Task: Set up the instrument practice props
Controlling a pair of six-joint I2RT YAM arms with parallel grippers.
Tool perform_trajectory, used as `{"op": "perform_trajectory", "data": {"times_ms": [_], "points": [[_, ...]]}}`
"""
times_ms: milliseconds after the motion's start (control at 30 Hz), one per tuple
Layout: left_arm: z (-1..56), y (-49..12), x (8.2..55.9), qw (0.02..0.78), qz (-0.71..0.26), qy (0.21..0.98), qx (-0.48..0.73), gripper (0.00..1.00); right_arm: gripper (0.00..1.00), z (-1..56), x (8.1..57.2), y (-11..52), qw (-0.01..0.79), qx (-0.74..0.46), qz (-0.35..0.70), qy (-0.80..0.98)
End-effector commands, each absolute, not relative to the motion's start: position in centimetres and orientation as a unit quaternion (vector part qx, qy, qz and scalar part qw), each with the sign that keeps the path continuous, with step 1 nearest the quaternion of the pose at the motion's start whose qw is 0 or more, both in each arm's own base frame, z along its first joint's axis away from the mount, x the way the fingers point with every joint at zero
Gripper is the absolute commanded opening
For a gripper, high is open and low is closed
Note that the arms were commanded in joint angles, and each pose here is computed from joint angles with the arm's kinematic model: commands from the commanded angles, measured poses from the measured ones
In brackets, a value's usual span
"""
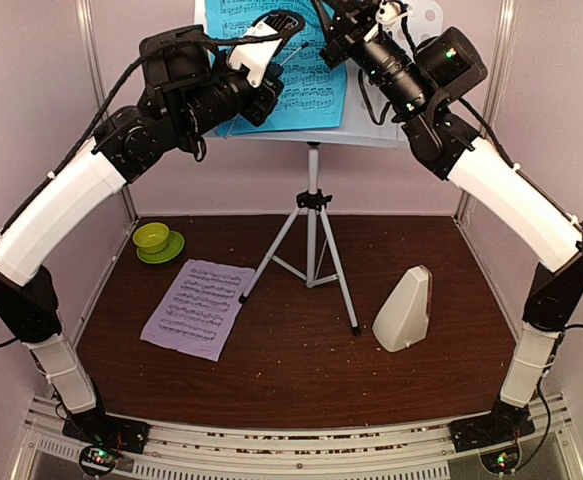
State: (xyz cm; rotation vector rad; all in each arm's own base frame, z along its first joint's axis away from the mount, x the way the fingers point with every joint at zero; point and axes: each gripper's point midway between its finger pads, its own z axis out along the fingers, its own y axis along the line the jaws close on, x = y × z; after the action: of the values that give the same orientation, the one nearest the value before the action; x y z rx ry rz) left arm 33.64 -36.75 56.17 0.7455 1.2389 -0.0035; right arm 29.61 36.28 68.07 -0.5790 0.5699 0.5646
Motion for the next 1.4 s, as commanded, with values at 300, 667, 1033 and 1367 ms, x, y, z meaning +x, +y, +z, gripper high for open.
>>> {"op": "perform_trajectory", "data": {"times_ms": [300,667,1033,1367], "points": [[59.2,-35.1,32.2,0.800,-0.017,0.515,0.308,0.00,0.00,68.6,30.0,36.0,0.884,-0.239,0.295,0.271],[59.2,-35.3,31.8,0.804,-0.022,0.501,0.318,0.00,0.00,68.8,30.2,35.9,0.889,-0.221,0.301,0.264],[58.3,-35.6,32.2,0.796,-0.018,0.507,0.329,0.00,0.00,67.7,30.0,38.0,0.885,-0.277,0.273,0.255],[58.0,-35.8,32.4,0.795,-0.020,0.509,0.330,0.00,0.00,68.0,30.0,38.5,0.895,-0.294,0.237,0.238]]}}
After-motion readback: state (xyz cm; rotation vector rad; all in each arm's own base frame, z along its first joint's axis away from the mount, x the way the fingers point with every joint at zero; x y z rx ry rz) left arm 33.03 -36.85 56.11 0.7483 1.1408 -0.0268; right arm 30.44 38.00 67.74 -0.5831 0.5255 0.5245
